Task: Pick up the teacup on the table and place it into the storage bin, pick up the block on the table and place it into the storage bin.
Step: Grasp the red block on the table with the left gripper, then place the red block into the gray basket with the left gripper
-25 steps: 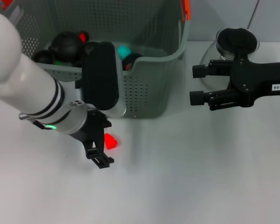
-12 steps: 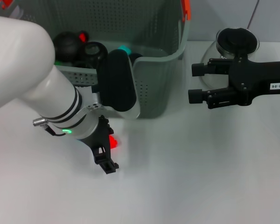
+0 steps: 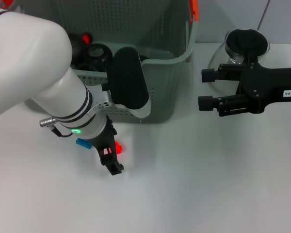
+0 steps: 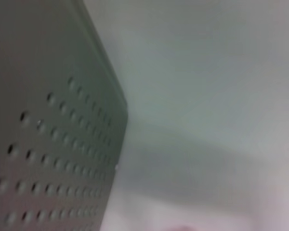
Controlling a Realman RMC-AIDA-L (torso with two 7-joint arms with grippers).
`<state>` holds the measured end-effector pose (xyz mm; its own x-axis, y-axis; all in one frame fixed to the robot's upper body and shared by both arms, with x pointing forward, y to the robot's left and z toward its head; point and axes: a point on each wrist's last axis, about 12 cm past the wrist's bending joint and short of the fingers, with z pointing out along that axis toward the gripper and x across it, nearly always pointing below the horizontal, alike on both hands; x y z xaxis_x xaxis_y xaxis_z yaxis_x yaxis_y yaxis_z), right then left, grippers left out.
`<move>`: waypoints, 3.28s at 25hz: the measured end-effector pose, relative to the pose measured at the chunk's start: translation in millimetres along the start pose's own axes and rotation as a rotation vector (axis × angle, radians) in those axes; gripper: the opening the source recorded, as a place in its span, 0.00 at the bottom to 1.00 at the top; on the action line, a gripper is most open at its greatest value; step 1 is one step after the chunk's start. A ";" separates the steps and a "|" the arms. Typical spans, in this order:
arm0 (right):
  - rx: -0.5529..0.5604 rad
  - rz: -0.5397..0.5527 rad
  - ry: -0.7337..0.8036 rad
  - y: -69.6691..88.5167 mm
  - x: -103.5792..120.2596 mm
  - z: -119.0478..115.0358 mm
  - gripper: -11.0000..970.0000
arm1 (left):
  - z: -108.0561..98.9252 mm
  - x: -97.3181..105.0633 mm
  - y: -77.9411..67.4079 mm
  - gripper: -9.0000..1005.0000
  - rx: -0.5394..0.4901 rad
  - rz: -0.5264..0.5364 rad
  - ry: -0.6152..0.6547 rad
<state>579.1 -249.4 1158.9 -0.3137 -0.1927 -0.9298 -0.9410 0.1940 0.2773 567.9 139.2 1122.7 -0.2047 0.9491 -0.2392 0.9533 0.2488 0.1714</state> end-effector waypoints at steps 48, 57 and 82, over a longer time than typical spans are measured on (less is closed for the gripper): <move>0.019 -0.004 -0.005 0.7 6.2 -5.3 0.97 | 9.9 -8.1 10.2 0.53 -0.020 -0.073 0.066; 0.024 -0.007 -0.018 1.5 7.8 -9.1 0.97 | -19.0 -5.8 9.1 0.41 0.060 -0.129 0.051; -0.013 -0.039 -0.009 4.0 2.3 -13.8 0.97 | -163.0 88.7 156.9 0.51 -0.068 -0.761 -0.705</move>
<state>572.9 -262.4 1161.2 -0.2761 -0.1914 -0.9419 -0.9539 0.1743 0.2442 663.1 293.8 1284.2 -0.5500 0.2137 -0.8074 0.6072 0.7660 -0.2109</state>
